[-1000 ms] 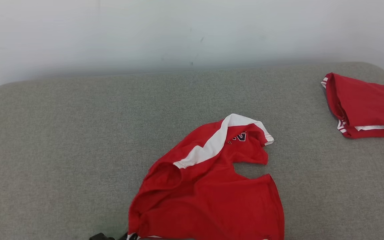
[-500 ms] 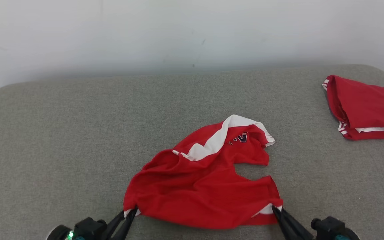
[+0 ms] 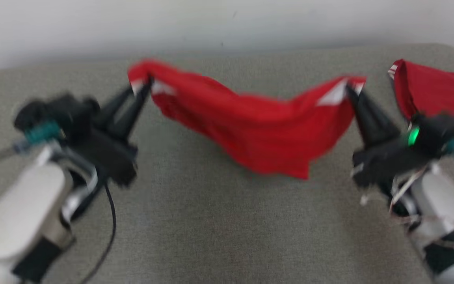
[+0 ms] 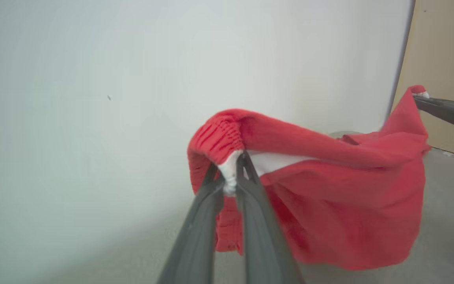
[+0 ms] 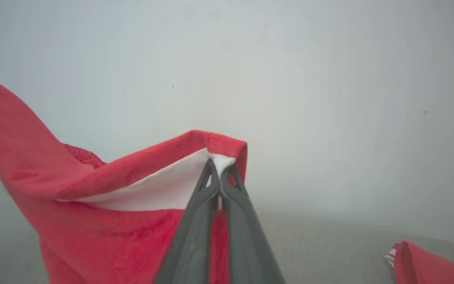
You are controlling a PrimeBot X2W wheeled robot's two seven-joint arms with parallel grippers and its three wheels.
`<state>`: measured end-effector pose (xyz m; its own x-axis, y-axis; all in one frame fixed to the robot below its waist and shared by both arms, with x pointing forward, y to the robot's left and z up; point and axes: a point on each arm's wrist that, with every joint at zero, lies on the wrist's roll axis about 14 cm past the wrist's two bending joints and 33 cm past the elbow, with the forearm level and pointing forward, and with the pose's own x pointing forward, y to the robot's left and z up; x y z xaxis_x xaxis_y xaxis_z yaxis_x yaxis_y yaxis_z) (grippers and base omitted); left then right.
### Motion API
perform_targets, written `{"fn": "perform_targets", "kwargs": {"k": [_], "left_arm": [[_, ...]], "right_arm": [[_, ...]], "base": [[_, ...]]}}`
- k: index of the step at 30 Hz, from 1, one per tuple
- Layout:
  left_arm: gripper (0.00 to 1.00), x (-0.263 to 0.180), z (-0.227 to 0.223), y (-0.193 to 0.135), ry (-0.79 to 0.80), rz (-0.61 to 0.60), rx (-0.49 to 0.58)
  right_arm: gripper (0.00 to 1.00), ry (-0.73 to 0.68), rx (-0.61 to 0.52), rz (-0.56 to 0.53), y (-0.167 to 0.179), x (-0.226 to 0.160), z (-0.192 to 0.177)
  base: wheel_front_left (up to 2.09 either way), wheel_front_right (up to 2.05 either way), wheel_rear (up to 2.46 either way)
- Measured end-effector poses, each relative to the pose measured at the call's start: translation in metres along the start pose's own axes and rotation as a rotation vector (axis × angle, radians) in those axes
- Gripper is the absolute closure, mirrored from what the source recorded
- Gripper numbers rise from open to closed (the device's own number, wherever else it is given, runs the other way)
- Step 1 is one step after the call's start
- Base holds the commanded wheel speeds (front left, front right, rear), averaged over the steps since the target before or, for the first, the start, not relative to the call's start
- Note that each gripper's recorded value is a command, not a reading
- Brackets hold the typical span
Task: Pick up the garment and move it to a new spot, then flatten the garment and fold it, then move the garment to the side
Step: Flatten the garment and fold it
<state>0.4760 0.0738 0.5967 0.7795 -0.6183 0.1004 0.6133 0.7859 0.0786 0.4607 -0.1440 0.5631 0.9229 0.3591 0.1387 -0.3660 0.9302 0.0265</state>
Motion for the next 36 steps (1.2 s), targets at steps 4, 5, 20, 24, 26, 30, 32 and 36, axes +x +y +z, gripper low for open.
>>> {"fn": "perform_targets", "kwargs": {"k": [4,5,20,24,26,30,32,36], "left_arm": [[1.00,0.045,0.050,0.029,-0.087,-0.003,0.022],[1.00,0.056,0.059,0.036,-0.099,-0.002,0.032],[1.00,0.196,0.124,0.113,-0.194,0.026,0.052],[1.00,0.215,0.117,0.126,-0.214,0.040,0.034],[1.00,0.223,0.109,0.130,-0.217,0.045,0.020],[1.00,0.235,0.091,0.130,-0.208,0.031,0.015],[1.00,0.240,0.080,0.129,-0.199,0.020,0.005],[1.00,0.245,0.049,0.136,-0.158,0.028,-0.017]], "right_arm": [[1.00,-0.094,-0.032,-0.008,-0.025,0.050,0.043],[1.00,-0.115,-0.030,-0.010,-0.030,0.063,0.053],[1.00,-0.239,-0.025,-0.064,-0.111,0.210,0.153],[1.00,-0.221,-0.042,-0.118,-0.137,0.226,0.151],[1.00,-0.204,-0.052,-0.141,-0.147,0.232,0.145],[1.00,-0.174,-0.063,-0.152,-0.155,0.244,0.128],[1.00,-0.166,-0.063,-0.149,-0.155,0.248,0.119],[1.00,-0.124,-0.044,-0.152,-0.160,0.254,0.089]], "base": [[0.00,0.00,0.00],[0.00,0.00,0.00],[0.00,0.00,0.00],[0.00,0.00,0.00],[0.00,0.00,0.00],[0.00,0.00,0.00],[0.00,0.00,0.00],[0.00,0.00,0.00]]}}
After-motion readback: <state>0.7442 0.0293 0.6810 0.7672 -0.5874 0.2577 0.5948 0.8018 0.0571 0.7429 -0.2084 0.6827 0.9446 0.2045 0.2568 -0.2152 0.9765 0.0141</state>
